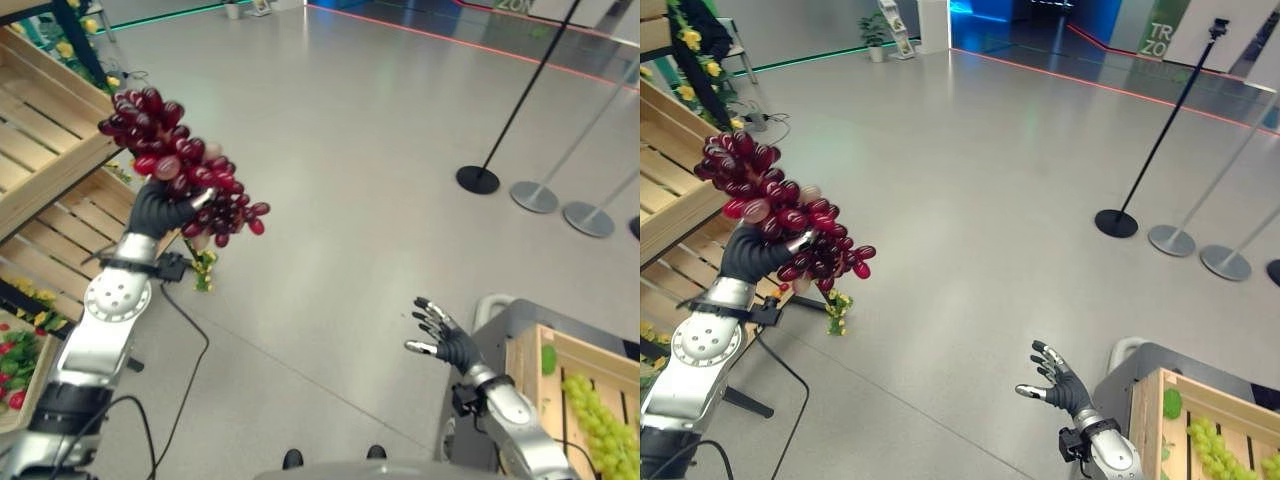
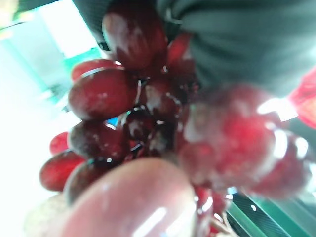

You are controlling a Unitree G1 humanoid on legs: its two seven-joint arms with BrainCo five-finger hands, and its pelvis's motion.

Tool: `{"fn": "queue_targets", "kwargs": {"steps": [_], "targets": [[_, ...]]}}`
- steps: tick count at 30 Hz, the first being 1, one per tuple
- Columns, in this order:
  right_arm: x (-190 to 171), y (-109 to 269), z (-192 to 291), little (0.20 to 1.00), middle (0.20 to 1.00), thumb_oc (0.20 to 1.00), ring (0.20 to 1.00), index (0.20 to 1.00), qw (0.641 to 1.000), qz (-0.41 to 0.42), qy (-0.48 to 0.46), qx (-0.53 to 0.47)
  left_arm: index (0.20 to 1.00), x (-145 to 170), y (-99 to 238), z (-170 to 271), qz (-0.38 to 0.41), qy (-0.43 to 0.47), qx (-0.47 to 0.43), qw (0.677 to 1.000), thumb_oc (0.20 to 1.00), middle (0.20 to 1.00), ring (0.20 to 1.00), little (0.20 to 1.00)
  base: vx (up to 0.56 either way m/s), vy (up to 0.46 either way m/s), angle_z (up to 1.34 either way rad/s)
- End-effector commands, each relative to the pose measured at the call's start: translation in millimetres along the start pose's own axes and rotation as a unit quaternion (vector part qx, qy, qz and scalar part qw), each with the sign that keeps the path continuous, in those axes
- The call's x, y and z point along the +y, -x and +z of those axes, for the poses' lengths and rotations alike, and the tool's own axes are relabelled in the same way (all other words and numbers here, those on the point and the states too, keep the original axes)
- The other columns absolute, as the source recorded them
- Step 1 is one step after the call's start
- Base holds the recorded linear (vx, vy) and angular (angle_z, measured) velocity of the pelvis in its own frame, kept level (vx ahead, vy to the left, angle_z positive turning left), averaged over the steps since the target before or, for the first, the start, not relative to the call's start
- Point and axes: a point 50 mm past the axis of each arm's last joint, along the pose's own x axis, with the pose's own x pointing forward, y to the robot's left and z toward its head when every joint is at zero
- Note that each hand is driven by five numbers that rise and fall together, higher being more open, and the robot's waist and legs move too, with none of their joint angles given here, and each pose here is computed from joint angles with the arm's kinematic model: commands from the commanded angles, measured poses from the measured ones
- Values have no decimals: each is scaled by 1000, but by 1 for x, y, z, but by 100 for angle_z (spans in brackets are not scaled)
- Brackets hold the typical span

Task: Pick up the fruits from the basket on one side to the basket on the other side

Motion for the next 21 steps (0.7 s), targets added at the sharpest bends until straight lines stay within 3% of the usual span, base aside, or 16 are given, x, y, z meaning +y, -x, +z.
{"fn": "queue_targets", "kwargs": {"steps": [1, 13, 18, 21], "targets": [[-5, 1, 16, 1000, 1000, 1000, 1000, 1000, 999, 12, 29, -38, 200, 24, -29, 46, 33, -69, -134, 988, 200, 200, 200, 200, 53, -83, 16], [-13, 15, -9, 1000, 1000, 1000, 1000, 1000, 999, 15, 46, 22, 200, 71, -61, 94, 57, -278, -217, 934, 200, 200, 200, 200, 12, -21, 5], [-14, 16, -18, 1000, 1000, 1000, 1000, 1000, 997, 22, 65, 47, 200, 99, -75, 94, 65, -392, -178, 900, 200, 200, 200, 200, -2, -7, 4], [-10, 13, -19, 1000, 1000, 1000, 1000, 1000, 997, 25, 56, 46, 200, 106, -74, 80, 60, -388, -144, 908, 200, 200, 200, 200, -3, -14, 11]]}}
